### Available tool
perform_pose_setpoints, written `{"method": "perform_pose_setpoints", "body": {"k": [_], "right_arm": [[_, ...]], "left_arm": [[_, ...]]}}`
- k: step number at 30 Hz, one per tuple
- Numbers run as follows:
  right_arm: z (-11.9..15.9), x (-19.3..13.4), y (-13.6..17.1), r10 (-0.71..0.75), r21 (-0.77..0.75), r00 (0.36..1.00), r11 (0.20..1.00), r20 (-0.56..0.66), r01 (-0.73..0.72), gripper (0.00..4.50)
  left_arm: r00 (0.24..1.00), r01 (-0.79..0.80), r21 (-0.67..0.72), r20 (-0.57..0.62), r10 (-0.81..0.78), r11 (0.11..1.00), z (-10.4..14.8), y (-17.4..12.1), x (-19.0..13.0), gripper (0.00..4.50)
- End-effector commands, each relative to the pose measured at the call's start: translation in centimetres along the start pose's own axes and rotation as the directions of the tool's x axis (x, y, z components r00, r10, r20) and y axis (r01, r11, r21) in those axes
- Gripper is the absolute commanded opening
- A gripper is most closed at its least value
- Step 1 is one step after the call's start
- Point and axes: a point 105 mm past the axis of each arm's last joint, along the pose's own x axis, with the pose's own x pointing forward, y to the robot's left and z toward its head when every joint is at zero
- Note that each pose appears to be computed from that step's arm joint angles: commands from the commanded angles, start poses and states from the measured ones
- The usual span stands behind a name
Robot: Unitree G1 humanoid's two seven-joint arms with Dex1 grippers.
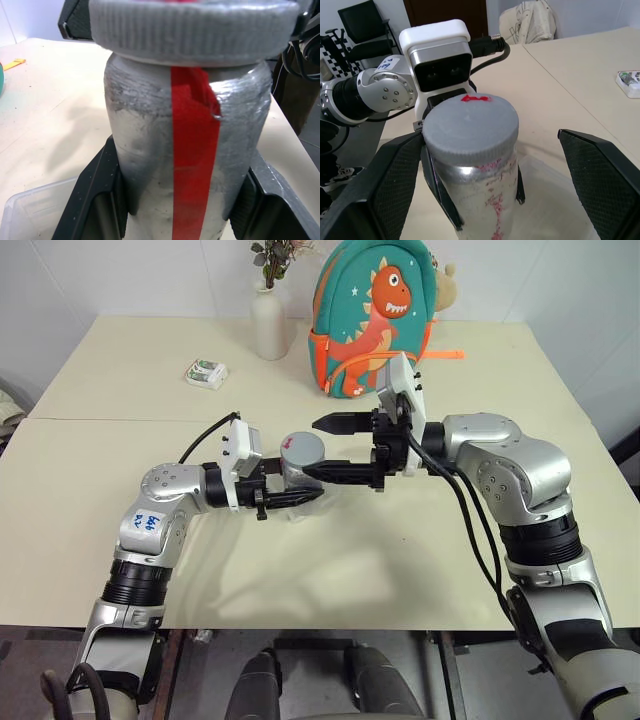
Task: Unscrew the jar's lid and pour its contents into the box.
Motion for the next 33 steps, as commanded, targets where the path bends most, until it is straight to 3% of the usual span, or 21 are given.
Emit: {"method": "perform_pose_setpoints", "body": {"k": [1,33], "right_arm": [[1.2,-1.4,-0.6,-0.045,-0.037,0.998,0.998,0.044,0.046,4.49],[2.1,1.3,1.2,0.086,-0.067,0.993,0.994,0.086,-0.081,4.49]], "left_arm": [[0.999,0.032,0.040,0.017,-0.033,0.999,0.9,-0.4,0.0,2.05],[0.999,0.030,0.043,0.016,-0.031,0.999,1.1,-0.4,-0.1,2.05]]}}
